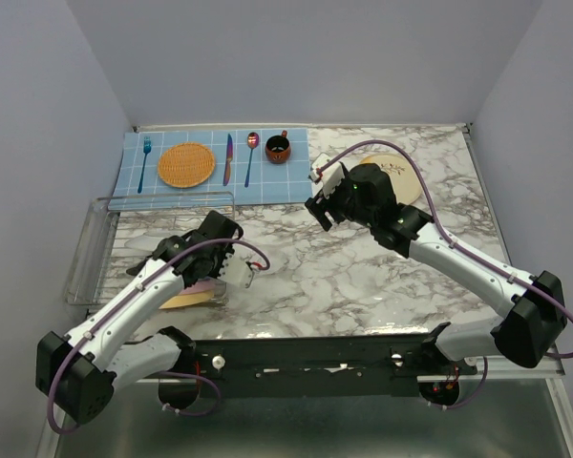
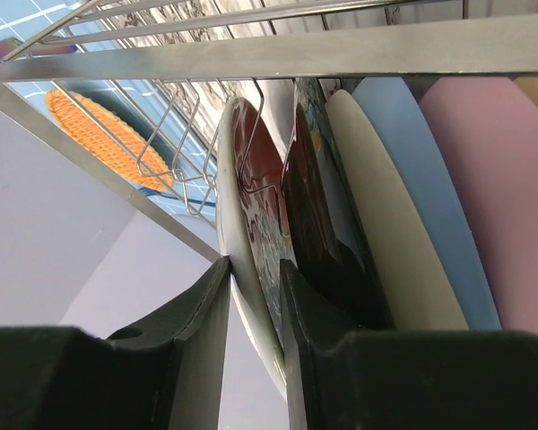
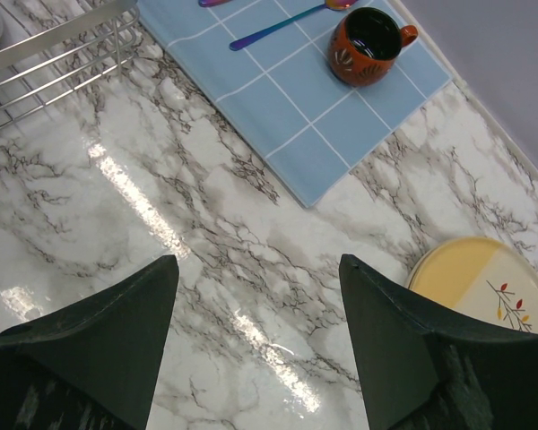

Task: Unload the plates from the dish rack
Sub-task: Unload the plate from the dish rack.

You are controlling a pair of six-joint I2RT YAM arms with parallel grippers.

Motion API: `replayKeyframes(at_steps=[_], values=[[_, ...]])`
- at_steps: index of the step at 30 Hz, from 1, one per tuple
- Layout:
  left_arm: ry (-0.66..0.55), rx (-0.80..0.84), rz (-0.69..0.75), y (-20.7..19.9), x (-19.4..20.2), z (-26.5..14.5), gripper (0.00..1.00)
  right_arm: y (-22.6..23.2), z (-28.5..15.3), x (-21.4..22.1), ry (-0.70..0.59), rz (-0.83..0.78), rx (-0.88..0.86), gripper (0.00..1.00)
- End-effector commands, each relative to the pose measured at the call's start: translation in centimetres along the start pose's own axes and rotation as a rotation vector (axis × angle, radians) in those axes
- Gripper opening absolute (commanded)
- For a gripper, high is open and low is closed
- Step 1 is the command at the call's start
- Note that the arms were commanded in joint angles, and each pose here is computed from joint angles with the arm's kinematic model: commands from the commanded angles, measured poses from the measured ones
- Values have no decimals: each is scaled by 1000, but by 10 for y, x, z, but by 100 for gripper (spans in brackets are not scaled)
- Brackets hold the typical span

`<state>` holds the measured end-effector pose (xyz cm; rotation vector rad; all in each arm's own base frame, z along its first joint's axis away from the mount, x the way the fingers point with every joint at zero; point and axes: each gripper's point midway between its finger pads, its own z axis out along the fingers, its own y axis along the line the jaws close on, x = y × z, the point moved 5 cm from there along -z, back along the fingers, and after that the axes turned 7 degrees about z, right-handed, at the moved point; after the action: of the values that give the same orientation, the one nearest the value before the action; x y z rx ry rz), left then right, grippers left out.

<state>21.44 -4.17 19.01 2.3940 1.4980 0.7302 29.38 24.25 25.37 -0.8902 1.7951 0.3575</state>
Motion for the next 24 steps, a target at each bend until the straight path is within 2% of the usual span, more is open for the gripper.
replayKeyframes(at_steps=[1,24], values=[[137,140,28,-19,21,-2,35,1,-1,-1,-18,18,-18,81],[172,248,52,-6,24,8,38,4,-3,1,-19,25,-30,81]])
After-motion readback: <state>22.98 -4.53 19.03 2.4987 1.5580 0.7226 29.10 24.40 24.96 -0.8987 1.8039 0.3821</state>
